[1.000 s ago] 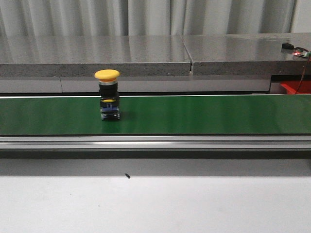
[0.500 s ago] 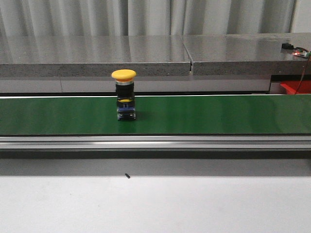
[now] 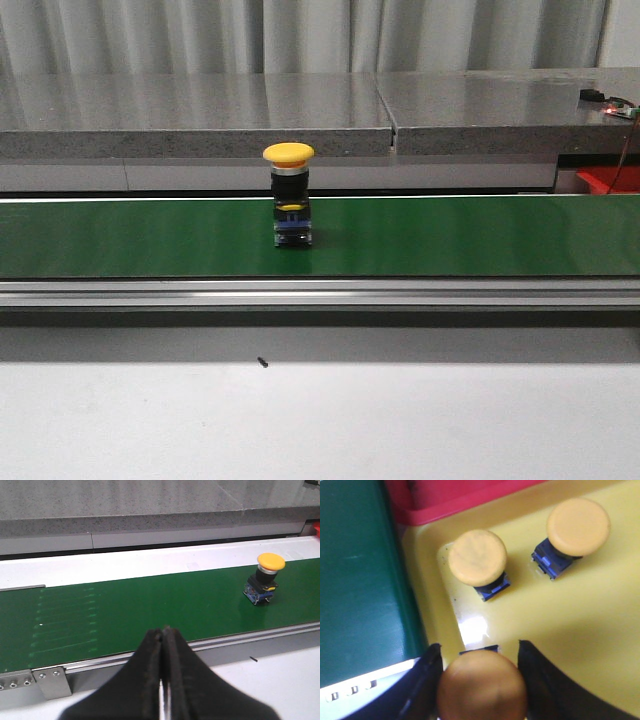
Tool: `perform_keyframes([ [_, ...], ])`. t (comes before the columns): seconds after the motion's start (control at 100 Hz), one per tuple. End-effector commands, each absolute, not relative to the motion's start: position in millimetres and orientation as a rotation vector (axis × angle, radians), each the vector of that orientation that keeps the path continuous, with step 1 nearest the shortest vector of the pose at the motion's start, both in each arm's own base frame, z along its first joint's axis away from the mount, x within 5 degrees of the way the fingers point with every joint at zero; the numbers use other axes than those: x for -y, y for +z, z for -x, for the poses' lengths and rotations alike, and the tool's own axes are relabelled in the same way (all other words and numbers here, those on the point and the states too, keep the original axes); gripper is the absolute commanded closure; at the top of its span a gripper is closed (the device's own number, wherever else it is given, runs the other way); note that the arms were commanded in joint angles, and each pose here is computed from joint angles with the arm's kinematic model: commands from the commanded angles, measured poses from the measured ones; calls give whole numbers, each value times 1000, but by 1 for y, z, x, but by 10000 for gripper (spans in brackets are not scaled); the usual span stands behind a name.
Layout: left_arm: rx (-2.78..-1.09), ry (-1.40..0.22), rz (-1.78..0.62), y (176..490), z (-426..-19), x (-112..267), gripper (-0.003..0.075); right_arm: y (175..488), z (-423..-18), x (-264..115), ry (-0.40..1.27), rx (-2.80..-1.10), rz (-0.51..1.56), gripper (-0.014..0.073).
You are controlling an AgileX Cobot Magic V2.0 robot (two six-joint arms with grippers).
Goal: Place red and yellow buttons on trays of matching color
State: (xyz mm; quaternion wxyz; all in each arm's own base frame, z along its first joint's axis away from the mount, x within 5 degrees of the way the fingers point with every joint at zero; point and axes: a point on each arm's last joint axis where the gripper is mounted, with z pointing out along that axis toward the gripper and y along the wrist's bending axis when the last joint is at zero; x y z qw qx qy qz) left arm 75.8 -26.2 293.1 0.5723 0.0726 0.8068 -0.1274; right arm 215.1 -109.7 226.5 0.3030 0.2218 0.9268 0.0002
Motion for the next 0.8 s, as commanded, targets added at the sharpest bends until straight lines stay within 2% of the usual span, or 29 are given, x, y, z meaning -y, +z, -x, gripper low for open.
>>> perform_keyframes([
  [0.0,-1816,-315,-129,306,-77,25,741,228,-222,117,-25,-2391,-624,379],
  [0.21,-1816,-315,-129,306,-77,25,741,207,-231,123,-8,-2441,-663,379],
  [0.42,-1816,-315,-129,306,-77,25,741,202,-232,124,2,-2463,-670,367],
  [0.49,-1816,-315,-129,306,-77,25,741,201,-232,123,7,-2470,-670,310],
  [0.66,-1816,-315,-129,306,-77,25,741,203,-232,122,25,-2484,-666,32],
  [0.71,-1816,-315,-129,306,-77,25,741,205,-233,122,33,-2488,-663,-9],
  [0.79,-1816,-315,-129,306,-77,25,741,210,-235,122,46,-2492,-655,-15],
])
